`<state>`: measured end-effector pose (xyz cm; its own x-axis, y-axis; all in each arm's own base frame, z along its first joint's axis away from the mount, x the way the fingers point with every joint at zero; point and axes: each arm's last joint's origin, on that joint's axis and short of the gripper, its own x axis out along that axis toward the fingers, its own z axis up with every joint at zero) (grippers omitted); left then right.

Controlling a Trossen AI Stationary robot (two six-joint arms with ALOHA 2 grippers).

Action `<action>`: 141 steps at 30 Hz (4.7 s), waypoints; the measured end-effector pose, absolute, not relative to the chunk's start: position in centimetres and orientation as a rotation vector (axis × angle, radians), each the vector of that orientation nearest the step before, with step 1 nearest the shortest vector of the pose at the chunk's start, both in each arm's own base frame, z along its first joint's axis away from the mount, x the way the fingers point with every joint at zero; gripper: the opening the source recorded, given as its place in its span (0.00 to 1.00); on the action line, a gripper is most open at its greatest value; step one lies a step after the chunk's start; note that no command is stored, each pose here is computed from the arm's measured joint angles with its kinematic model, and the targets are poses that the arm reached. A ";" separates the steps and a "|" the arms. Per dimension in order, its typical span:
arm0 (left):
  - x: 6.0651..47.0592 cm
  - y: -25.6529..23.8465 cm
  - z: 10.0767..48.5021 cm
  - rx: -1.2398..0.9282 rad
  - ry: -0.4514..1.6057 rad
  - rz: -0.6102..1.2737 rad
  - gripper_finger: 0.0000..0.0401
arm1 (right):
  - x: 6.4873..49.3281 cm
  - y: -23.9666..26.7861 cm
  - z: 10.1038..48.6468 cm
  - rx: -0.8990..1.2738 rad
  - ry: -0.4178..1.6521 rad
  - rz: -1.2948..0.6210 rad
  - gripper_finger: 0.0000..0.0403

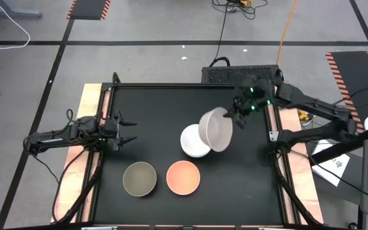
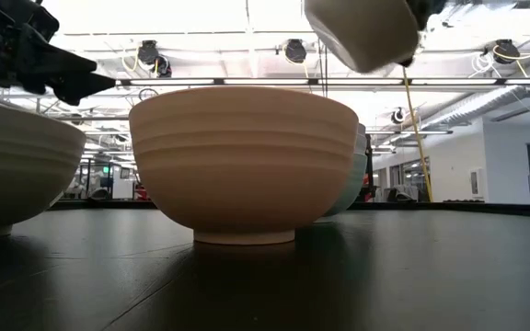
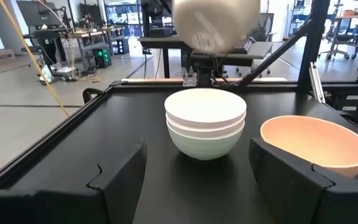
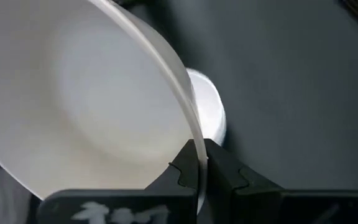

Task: Nest bowls inside each other
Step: Stack the dirty white bowl on the white bowl

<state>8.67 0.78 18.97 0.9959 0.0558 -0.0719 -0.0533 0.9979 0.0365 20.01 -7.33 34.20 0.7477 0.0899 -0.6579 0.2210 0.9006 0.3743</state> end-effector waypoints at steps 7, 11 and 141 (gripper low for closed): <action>8.7 0.8 18.8 0.034 0.094 0.054 0.70 | 21.6 -11.6 35.4 0.566 0.832 -0.109 0.00; 8.6 0.8 18.7 0.039 0.104 0.054 0.70 | 23.4 -13.5 34.9 0.595 0.927 -0.121 0.00; 8.6 0.8 18.3 0.011 0.147 0.052 0.70 | 37.2 -9.8 29.4 0.515 1.395 -0.012 0.59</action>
<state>8.59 0.77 18.26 0.9879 0.0522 -0.1459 -0.0506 0.9986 0.0146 37.15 -9.80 29.44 0.1931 0.2897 -0.9374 0.3054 0.8902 0.3380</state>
